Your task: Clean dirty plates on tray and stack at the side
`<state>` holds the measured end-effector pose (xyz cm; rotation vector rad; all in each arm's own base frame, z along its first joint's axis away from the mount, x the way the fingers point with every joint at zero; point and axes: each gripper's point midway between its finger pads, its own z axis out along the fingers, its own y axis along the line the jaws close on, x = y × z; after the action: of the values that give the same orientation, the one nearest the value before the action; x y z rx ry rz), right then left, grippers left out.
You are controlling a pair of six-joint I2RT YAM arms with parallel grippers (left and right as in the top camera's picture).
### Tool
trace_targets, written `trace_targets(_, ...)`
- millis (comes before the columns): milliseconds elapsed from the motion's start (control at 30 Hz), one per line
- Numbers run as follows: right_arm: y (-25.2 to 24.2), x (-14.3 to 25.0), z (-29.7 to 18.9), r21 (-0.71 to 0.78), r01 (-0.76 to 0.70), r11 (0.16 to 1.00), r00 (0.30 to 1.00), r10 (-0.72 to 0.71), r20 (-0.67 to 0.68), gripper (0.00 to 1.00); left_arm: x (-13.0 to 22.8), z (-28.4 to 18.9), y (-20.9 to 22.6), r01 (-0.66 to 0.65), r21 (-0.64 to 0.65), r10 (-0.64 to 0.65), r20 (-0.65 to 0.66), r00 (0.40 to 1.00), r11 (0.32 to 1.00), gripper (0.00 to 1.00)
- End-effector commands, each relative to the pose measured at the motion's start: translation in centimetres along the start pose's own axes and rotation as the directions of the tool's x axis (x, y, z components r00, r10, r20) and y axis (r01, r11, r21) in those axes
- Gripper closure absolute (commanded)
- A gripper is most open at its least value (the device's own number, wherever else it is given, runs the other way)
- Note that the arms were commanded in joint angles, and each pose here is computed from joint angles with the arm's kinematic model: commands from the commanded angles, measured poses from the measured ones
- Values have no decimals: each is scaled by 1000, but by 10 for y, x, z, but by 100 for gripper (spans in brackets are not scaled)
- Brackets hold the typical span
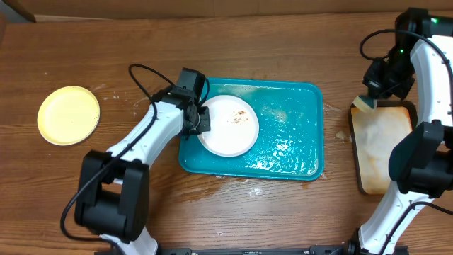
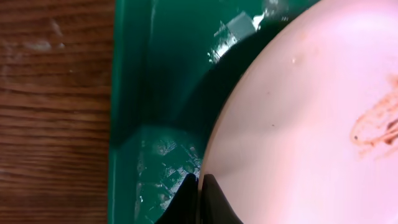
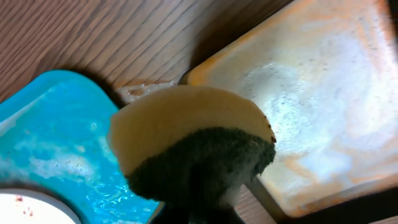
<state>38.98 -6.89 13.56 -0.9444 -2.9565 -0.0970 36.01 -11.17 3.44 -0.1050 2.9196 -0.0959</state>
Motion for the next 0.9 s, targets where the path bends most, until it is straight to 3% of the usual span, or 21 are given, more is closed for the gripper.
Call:
trace_targets(0, -18, -3, -14, 3, -45, 999, 998, 45, 36, 96, 5, 12, -6, -53, 7, 54, -40, 998, 999, 96)
trace_targets(433, -48, 28, 81, 73, -119, 990, 985, 127, -117, 96, 13, 15, -17, -48, 63, 53, -75, 996, 997, 96)
trace_targets(533, -60, 35, 110, 81, -139, 987, 981, 148, -129, 96, 19, 13, -32, -123, 157, 140, -96, 986, 980, 96)
trace_targets(867, -108, 51, 155, 97, -320, 943, 931, 331, -150, 96, 20, 13, -32, -119, 160, 135, -98, 986, 980, 96)
